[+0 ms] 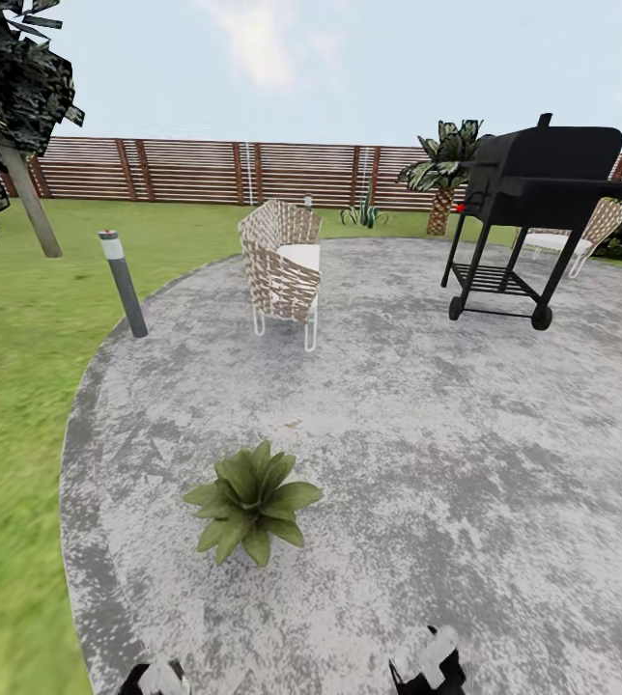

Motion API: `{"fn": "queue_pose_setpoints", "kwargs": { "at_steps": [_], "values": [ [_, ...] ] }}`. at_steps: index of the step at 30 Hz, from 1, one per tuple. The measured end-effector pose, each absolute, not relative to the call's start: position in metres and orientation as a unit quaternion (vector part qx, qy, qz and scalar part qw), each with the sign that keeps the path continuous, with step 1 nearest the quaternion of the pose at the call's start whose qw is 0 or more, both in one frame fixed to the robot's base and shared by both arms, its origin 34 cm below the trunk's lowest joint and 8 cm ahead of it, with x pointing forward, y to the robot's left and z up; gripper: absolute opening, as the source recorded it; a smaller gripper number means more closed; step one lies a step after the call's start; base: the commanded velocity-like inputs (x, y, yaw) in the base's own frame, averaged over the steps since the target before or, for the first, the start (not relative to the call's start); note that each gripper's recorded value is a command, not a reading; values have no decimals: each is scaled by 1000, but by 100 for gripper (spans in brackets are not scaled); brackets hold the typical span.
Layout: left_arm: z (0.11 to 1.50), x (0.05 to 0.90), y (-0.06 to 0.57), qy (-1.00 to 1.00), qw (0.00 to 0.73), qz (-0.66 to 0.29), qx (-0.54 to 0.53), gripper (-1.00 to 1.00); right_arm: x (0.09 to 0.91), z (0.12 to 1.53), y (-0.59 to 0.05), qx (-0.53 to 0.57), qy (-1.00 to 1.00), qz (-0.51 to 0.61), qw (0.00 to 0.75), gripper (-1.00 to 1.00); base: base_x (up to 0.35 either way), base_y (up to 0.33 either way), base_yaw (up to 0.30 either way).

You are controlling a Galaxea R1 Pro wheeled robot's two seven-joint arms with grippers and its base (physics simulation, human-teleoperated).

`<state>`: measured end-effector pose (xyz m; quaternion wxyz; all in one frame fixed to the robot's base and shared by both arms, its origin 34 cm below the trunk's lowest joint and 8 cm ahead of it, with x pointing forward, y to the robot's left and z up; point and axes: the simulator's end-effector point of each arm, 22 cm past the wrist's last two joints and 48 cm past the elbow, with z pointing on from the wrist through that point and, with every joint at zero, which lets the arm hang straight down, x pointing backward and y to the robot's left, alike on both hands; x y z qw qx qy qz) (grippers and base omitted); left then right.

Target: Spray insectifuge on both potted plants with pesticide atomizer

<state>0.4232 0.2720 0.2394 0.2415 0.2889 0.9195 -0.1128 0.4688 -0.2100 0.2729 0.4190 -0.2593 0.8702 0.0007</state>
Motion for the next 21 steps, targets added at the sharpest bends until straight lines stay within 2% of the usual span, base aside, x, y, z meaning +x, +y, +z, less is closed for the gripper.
{"fn": "queue_pose_setpoints", "kwargs": {
  "at_steps": [2,6,11,20,21],
  "values": [
    [257,433,252,888,210,-185,365,-100,475,278,-184,-321,855,53,405,100,0,0,0],
    [288,447,231,845,150,-258,445,-100,484,298,-141,-416,819,134,372,100,0,0,0],
    [318,477,224,826,105,-271,484,-100,498,334,-110,-470,785,190,356,100,0,0,0],
    [349,491,209,795,78,-288,528,-100,507,349,-95,-475,777,202,360,100,0,0,0],
    [348,489,211,793,72,-285,534,-100,507,350,-92,-475,776,204,361,-100,0,0,0]
  ]
}}
